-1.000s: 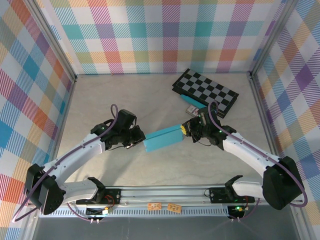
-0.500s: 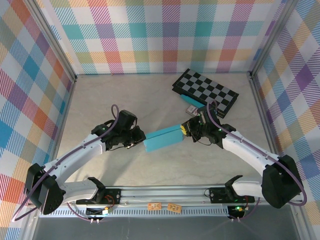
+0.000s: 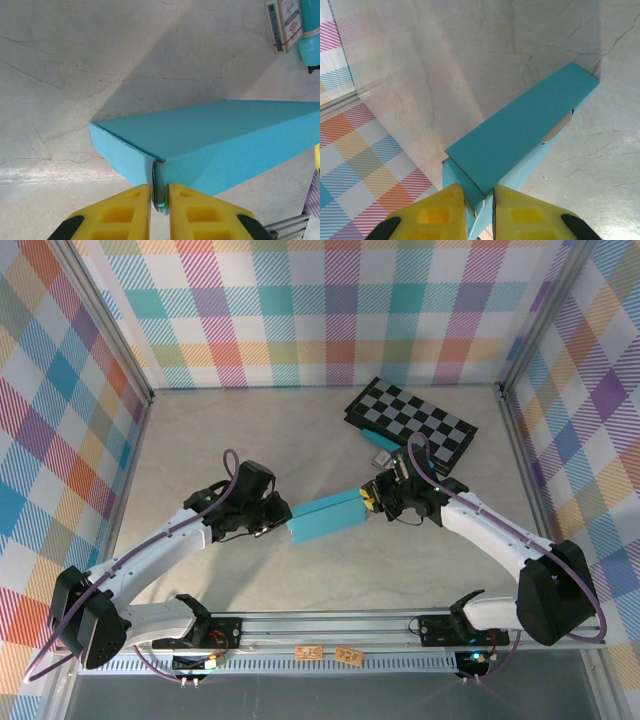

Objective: Fold the paper box

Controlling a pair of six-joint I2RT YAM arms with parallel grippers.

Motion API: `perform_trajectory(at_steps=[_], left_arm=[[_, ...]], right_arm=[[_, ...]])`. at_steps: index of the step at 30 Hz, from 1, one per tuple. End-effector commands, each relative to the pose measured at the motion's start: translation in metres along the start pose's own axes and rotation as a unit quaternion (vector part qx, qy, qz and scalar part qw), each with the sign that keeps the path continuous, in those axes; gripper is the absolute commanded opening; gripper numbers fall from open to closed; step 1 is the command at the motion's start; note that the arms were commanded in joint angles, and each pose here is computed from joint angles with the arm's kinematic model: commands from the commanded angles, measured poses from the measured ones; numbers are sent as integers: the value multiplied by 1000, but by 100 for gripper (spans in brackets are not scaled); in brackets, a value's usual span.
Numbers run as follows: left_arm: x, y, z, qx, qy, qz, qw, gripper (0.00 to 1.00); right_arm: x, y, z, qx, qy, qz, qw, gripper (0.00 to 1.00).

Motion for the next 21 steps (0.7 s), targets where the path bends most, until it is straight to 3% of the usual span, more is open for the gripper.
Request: perform_trajectory(at_steps=[1,7,21], left_arm=[[47,-8,134,-272,21,86,958,15],[48,-9,133,-269,22,88,959,15],[51,-10,129,-259,24,92,961,15]], right_arm=[[26,2,-160,307,-70,50,948,19],[28,3,-178,340,-73,54,936,11],[35,6,-203,342,-126,73,928,15]])
Point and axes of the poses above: each hand's point on the last joint's axis, 136 mm out from that joint toward the fingers, its own y axis back along the fingers, its own z axis along the line the jaws close on, x = y × z, the point moved 1 cm from there along y, back along the fingers, and after that the axes turned 8 degrees about y, right-handed, at the moved point
